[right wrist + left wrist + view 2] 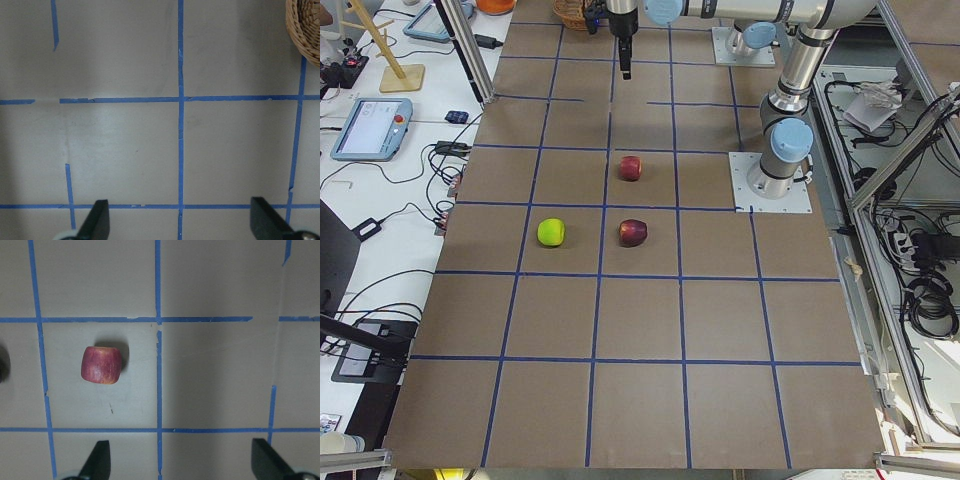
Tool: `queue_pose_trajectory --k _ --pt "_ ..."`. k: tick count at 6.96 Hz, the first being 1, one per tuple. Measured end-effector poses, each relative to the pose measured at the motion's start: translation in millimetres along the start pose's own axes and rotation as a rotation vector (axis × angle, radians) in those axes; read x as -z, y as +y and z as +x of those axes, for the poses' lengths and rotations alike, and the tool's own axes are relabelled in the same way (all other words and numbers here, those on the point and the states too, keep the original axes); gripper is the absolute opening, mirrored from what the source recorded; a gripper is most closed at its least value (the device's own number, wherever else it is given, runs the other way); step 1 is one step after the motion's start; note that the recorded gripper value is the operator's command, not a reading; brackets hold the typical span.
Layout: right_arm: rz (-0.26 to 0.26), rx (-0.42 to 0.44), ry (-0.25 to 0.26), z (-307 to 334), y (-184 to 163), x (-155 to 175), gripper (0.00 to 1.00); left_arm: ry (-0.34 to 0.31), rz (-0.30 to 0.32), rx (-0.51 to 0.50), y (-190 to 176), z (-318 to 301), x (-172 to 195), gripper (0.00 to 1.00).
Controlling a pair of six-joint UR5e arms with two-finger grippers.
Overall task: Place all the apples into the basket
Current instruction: 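Reach the left gripper down to the red apple nearer the table center, then close the left gripper on the red apple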
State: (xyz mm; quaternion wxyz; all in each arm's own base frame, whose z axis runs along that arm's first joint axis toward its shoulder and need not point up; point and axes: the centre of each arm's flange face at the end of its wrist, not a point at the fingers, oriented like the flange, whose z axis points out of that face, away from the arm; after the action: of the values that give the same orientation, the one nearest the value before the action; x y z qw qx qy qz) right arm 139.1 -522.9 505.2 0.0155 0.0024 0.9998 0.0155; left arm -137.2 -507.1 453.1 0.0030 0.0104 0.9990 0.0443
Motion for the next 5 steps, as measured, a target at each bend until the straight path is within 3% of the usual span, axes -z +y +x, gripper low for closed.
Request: queue_pose_trajectory --k 2,4,5 --pt "-0.002 -0.003 -0.001 0 0 -1 1.0 0.01 -0.004 -0.1 -27 -63 -93 1.0" --pt "-0.008 0.002 0.0 0 1 -4 1.0 0.01 0.02 -0.136 -19 -107 -191 1.0" --pt "-0.009 0.002 0.0 0 1 -4 1.0 0.012 0.015 -0.146 -15 -111 -221 1.0"
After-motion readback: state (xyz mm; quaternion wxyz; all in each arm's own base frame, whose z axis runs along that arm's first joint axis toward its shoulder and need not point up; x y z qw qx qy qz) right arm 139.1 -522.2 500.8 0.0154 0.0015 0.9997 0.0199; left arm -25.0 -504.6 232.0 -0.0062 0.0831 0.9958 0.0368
